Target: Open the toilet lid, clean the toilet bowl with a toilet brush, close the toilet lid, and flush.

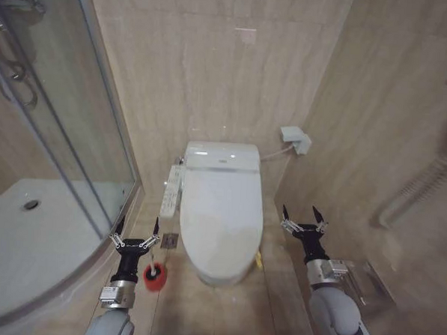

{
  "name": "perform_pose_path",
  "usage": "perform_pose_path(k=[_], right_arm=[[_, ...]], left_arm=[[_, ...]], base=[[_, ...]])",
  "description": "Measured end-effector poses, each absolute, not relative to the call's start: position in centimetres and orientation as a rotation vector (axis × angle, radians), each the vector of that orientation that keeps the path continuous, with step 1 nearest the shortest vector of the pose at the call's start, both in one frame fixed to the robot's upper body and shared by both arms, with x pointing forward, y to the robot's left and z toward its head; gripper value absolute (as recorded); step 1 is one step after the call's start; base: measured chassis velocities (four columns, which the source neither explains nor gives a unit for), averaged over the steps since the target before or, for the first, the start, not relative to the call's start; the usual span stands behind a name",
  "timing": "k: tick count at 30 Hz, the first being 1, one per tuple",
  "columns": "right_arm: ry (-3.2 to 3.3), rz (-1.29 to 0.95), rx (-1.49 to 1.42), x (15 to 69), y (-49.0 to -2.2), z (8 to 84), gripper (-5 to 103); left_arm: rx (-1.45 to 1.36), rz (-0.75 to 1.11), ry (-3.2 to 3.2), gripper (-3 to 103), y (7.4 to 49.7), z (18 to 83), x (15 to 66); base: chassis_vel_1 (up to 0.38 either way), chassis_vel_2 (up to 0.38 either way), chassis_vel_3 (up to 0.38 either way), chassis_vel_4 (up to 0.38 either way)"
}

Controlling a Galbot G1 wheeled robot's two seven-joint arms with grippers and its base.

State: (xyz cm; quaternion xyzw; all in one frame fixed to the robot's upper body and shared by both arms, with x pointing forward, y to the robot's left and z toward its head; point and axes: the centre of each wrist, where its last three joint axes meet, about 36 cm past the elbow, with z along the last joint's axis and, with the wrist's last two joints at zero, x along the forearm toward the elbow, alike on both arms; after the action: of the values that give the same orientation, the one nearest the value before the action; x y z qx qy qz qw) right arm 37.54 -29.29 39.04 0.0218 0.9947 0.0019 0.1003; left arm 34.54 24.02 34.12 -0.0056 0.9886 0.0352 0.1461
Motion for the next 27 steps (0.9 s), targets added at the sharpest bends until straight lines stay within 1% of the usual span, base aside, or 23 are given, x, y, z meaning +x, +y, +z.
perform_pose_path(k=[10,13,17,22,27], right_arm=[[2.94,0.006,0.065,37.54,-29.29,39.04,100],[2.94,0.005,0.065,37.53,-29.29,39.03,100],[2.94,0.006,0.065,37.54,-29.29,39.04,100],[2.94,0.006,0.065,37.55,-29.29,39.05,100],[2.94,0.006,0.065,37.55,-29.29,39.05,100]], left_arm=[[-0.016,0.101,2.847,100,24.02,34.11,34.53],[-0.016,0.101,2.847,100,24.02,34.11,34.53],[-0.016,0.101,2.846,100,24.02,34.12,34.54],[-0.016,0.101,2.846,100,24.02,34.14,34.56],[-0.016,0.101,2.846,100,24.02,34.13,34.55]], base=[[0.353,-0.338,-0.34,0.328],[0.143,-0.187,-0.217,0.194],[0.037,-0.021,-0.033,0.045],[-0.064,0.086,0.073,-0.063],[-0.001,-0.006,0.001,-0.005]])
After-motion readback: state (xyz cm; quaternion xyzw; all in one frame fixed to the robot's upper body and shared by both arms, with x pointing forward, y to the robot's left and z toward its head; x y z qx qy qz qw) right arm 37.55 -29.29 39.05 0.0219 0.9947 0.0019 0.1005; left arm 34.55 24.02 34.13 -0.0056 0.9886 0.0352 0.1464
